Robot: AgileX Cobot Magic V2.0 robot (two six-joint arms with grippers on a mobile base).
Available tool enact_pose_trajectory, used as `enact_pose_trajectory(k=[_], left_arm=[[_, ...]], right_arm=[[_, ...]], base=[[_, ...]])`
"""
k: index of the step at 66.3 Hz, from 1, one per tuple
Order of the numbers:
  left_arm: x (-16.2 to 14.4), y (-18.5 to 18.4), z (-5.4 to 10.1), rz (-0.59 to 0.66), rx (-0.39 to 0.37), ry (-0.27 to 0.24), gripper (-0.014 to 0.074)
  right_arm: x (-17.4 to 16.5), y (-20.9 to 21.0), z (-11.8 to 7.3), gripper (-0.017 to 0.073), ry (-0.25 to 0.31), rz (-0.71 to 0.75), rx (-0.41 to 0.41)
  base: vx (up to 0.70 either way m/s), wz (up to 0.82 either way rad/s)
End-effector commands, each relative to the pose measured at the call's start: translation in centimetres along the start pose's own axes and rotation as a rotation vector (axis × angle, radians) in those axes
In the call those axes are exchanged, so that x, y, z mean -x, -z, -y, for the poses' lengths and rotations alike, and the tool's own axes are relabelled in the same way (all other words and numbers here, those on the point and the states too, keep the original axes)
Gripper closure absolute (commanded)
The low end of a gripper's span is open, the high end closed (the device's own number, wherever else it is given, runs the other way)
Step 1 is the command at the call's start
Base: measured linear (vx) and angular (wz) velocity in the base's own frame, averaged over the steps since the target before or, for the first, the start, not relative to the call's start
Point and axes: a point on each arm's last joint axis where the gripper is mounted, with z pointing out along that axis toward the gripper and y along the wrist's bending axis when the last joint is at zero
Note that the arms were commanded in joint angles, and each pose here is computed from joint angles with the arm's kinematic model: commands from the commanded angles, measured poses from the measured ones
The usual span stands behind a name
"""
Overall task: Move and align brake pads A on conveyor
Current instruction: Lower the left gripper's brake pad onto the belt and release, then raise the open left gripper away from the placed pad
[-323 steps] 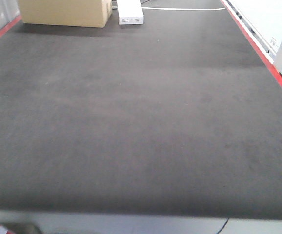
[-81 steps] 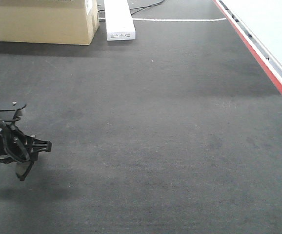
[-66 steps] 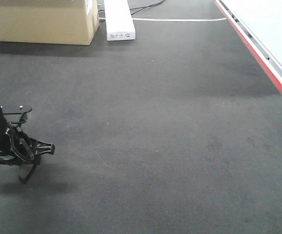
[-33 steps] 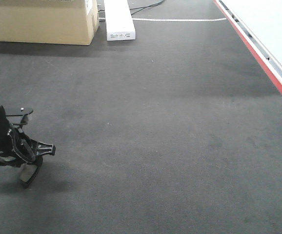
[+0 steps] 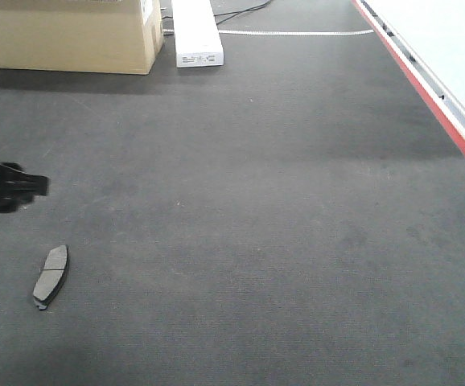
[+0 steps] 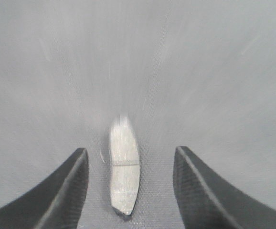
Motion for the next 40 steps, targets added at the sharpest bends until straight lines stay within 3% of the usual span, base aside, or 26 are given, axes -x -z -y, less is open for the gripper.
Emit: enact_pose_trajectory(k=[1, 29, 40], left_arm=[[-0.3, 4.1, 0.2, 0.177, -0.025, -0.005, 0.02], [-10.3, 11.3, -0.8, 0.529, -0.056, -0.003, 0.02], [-14.1, 12.6, -1.2, 0.664, -0.042, -0.05, 0.02]], right_arm=[[1.8, 0.3, -0.1, 0.0564, 0.012, 0.123, 0.008], [1.8, 0.3, -0.1, 0.0564, 0.012, 0.123, 0.008], [1.8, 0.3, -0.1, 0.0564, 0.012, 0.123, 0.008]], base=[[0.0, 0.0], [0.0, 0.0], [0.0, 0.0]])
